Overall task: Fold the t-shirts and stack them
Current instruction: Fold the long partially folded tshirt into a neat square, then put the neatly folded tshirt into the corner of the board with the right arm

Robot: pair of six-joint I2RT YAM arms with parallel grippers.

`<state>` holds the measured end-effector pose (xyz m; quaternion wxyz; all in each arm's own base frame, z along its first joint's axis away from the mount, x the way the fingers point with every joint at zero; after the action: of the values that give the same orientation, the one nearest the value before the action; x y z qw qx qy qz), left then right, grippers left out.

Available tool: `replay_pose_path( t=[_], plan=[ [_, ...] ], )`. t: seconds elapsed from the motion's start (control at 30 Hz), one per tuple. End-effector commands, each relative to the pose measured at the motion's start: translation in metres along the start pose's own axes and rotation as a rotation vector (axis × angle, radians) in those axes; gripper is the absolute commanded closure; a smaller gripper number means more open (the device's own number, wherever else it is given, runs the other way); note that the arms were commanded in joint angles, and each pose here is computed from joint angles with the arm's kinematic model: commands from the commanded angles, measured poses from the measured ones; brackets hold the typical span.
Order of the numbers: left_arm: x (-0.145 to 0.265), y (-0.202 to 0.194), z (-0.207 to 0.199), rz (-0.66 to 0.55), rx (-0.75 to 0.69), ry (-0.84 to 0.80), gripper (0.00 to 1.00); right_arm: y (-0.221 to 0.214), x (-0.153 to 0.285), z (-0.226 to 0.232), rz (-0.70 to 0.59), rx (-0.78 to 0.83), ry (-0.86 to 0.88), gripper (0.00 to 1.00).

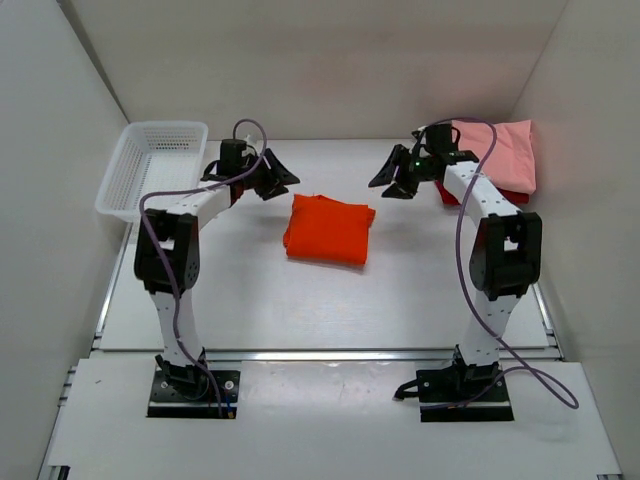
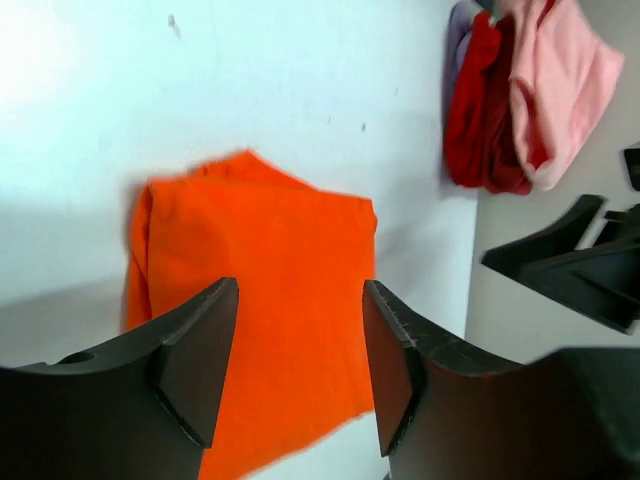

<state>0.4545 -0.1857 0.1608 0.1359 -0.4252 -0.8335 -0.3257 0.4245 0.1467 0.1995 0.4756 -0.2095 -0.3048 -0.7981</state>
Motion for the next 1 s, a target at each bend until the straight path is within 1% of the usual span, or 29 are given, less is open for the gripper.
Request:
replay_pose_path(
  t=[0.0,0.03,0.07,0.1,0.13,0.17,0.2,0.23,0.3,0.33,0.4,0.43,0.5,0.53,0.6,0.67,0.73,0.77,0.8,0.87,0.9,0.93,0.97],
  plan=[
    [-0.007,0.027,-0.023,-0.001,-0.02,-0.176,0.36,0.006,-0.003,-0.032,0.024,-0.003,-0.139,0.43],
    [-0.01,0.024,-0.016,0.011,-0.005,-0.166,0.36,0.002,-0.005,-0.035,0.027,-0.008,-0.154,0.37],
    [-0.008,0.019,-0.018,0.006,-0.022,-0.193,0.35,-0.006,-0.006,-0.037,0.016,0.005,-0.169,0.3],
    [0.002,0.019,-0.022,-0.002,-0.029,-0.207,0.35,-0.005,-0.002,-0.033,-0.024,0.026,-0.17,0.28],
    [0.001,0.009,-0.009,0.006,-0.021,-0.185,0.35,-0.021,-0.008,-0.043,0.008,0.006,-0.188,0.23],
    [0.004,-0.002,-0.003,0.017,-0.023,-0.172,0.34,-0.033,-0.009,-0.047,0.007,0.006,-0.18,0.21],
    [0.01,-0.006,-0.001,0.023,-0.028,-0.173,0.34,-0.041,-0.012,-0.05,0.014,0.012,-0.169,0.21],
    [0.009,-0.018,0.009,0.045,-0.009,-0.148,0.35,-0.045,-0.014,-0.05,0.019,0.027,-0.163,0.21],
    [0.021,-0.037,0.023,0.086,0.034,-0.146,0.36,-0.055,-0.028,-0.057,0.054,0.034,-0.143,0.17],
    [0.027,-0.042,0.016,0.082,0.022,-0.173,0.37,-0.057,-0.034,-0.06,0.071,0.031,-0.126,0.17],
    [0.039,-0.068,0.026,0.118,0.057,-0.168,0.4,-0.062,-0.046,-0.066,0.097,-0.001,-0.115,0.17],
    [0.048,-0.071,0.017,0.113,0.042,-0.185,0.4,-0.062,-0.053,-0.066,0.106,-0.003,-0.091,0.16],
    [0.062,-0.09,0.023,0.129,0.053,-0.173,0.39,-0.062,-0.066,-0.065,0.112,-0.028,-0.062,0.16],
    [0.071,-0.092,0.017,0.123,0.052,-0.189,0.39,-0.062,-0.073,-0.064,0.123,-0.041,-0.034,0.15],
    [0.084,-0.103,0.017,0.118,0.066,-0.188,0.39,-0.063,-0.086,-0.064,0.145,-0.08,-0.015,0.15],
    [0.099,-0.103,0.014,0.089,0.082,-0.202,0.39,-0.07,-0.099,-0.062,0.18,-0.099,-0.013,0.15],
    [0.108,-0.103,0.016,0.075,0.109,-0.214,0.4,-0.077,-0.113,-0.057,0.233,-0.113,0.051,0.15],
    [0.112,-0.1,0.015,0.062,0.126,-0.227,0.42,-0.081,-0.117,-0.057,0.25,-0.131,0.058,0.16],
    [0.116,-0.096,0.015,0.053,0.129,-0.238,0.41,-0.086,-0.12,-0.055,0.284,-0.15,0.077,0.18],
    [0.119,-0.091,0.012,0.051,0.129,-0.251,0.41,-0.094,-0.124,-0.053,0.329,-0.155,0.101,0.24],
    [0.121,-0.089,0.012,0.049,0.127,-0.251,0.41,-0.094,-0.124,-0.055,0.335,-0.145,0.105,0.35],
    [0.122,-0.085,0.011,0.041,0.125,-0.25,0.41,-0.092,-0.119,-0.053,0.349,-0.143,0.125,0.66],
    [0.123,-0.086,0.008,0.045,0.123,-0.26,0.41,-0.092,-0.118,-0.053,0.355,-0.143,0.113,0.94]
  ],
)
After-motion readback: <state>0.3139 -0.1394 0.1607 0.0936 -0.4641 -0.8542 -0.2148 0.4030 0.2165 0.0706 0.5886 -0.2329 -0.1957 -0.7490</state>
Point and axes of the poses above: each gripper's point midway between its finger pads, its own x axis back along the fingers, its own z axis along the line the jaws close on, y = z × x, the point moved 5 cm from there along x, back along the fingers, and after that the axes turned 2 degrees about -x, right-handed, at the moved point
